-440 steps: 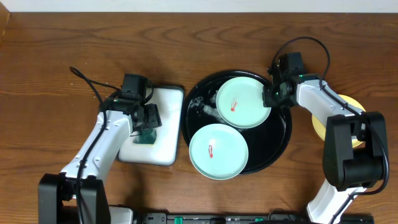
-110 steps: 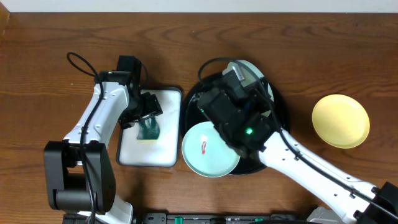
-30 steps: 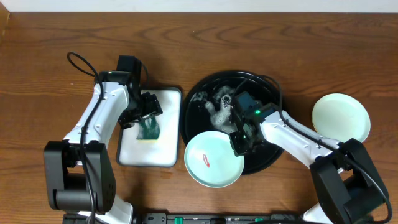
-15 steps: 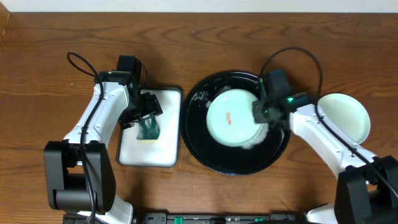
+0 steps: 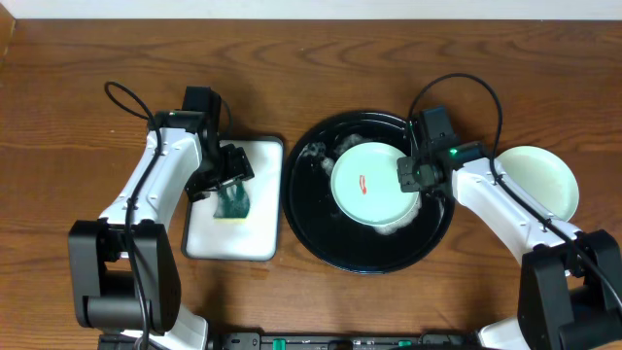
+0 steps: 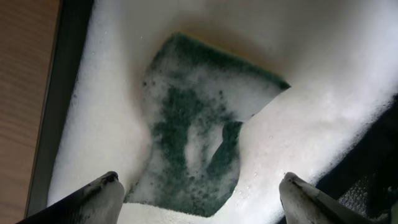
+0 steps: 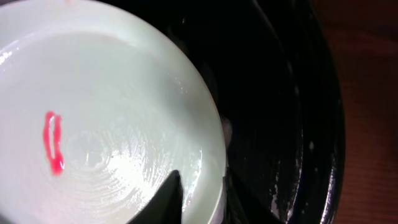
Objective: Clean dirty plates on tray and stack at the side
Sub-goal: 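Move the right gripper back and grasp the red-marked plate's rim, then pick up the sponge from the white tray with the left gripper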
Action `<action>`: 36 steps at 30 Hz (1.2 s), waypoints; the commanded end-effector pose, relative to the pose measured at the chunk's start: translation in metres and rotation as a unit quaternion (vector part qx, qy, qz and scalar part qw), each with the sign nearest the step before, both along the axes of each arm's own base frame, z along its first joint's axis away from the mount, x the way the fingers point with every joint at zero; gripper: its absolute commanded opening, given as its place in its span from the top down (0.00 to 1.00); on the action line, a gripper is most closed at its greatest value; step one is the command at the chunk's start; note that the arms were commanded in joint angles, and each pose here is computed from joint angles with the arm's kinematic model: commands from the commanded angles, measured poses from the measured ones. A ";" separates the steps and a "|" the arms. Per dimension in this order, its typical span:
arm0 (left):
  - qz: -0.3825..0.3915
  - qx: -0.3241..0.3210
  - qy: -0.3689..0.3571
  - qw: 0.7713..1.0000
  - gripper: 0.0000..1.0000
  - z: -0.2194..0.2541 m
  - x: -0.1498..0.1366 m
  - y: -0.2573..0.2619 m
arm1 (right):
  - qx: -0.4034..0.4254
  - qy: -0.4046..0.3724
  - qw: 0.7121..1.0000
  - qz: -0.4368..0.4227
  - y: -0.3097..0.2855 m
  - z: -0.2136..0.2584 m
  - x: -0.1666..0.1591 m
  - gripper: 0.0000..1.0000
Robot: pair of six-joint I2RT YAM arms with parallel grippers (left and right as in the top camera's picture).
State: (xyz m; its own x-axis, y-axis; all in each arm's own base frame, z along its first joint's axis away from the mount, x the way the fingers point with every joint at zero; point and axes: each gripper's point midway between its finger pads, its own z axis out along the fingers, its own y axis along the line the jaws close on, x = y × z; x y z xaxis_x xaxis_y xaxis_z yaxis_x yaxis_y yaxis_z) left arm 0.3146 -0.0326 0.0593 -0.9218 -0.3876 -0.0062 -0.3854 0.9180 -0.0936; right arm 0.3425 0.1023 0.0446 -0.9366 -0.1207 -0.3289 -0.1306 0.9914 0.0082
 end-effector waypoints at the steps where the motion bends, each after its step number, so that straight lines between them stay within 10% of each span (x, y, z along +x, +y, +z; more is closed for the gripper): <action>1: 0.001 -0.004 -0.018 1.000 0.17 0.007 0.006 0.000 | 0.001 0.003 1.000 -0.018 -0.010 -0.003 0.005 0.81; 12: -0.042 -0.001 -0.021 0.999 0.17 0.007 0.005 0.000 | 0.054 0.058 0.997 -0.010 -0.012 -0.040 0.004 0.71; 17: -0.065 0.000 -0.024 0.998 0.17 0.007 0.005 -0.001 | 0.056 0.064 0.996 -0.020 -0.013 -0.051 0.006 0.99; 36: -0.103 0.064 -0.063 0.991 0.39 -0.054 -0.002 -0.001 | 0.059 0.067 0.995 -0.035 -0.012 -0.051 0.006 0.99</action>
